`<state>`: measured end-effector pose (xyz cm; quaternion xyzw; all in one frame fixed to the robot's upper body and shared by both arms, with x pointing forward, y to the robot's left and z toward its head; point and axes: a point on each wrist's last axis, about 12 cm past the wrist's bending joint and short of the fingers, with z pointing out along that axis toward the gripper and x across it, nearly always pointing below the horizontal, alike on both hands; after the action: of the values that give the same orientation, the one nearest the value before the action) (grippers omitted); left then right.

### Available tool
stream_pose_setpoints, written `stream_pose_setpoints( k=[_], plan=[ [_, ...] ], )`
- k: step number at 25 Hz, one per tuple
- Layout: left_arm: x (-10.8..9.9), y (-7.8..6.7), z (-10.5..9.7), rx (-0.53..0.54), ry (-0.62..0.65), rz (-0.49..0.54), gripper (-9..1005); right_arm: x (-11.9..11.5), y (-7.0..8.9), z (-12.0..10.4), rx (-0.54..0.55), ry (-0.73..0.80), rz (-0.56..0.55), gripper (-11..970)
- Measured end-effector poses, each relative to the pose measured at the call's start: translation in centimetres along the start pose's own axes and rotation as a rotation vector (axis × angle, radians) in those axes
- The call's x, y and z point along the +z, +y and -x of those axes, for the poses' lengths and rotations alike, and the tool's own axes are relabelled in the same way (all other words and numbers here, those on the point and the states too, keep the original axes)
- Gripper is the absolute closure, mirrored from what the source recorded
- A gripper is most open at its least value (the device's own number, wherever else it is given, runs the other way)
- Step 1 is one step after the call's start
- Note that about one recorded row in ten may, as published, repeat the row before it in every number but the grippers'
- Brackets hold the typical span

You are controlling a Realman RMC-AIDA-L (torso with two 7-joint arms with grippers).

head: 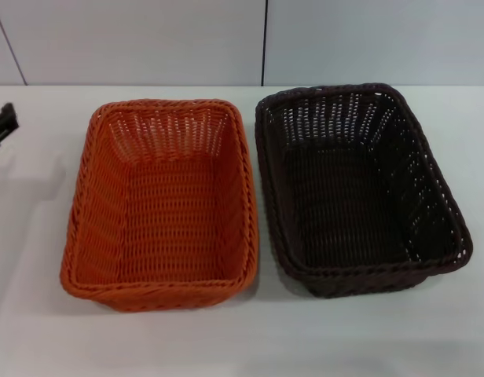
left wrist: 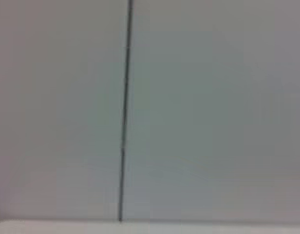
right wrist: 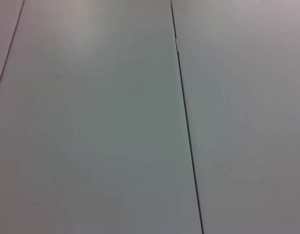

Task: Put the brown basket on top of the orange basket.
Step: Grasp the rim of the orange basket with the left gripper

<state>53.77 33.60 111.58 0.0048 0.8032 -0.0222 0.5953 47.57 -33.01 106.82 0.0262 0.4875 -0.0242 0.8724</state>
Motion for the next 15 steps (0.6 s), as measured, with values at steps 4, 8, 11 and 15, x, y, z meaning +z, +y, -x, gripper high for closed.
stream_pose_setpoints(
  k=[4,8,11,15],
  plan=[
    [-0.6,-1.5,2.0,0.043,0.106,-0.008,183,0.0,0.0,-0.2,-0.006,0.015,-0.002,217],
    [-1.9,-5.0,4.9,0.125,0.32,-0.066,183,0.2,0.0,-0.3,-0.005,0.026,0.0,217],
    [-2.3,-6.9,5.7,0.157,0.365,-0.123,183,0.2,0.0,-0.4,-0.005,0.031,0.002,218],
    [-2.2,-7.4,5.7,0.162,0.377,-0.136,183,0.2,0.0,-0.4,-0.005,0.034,0.003,218]
  ],
)
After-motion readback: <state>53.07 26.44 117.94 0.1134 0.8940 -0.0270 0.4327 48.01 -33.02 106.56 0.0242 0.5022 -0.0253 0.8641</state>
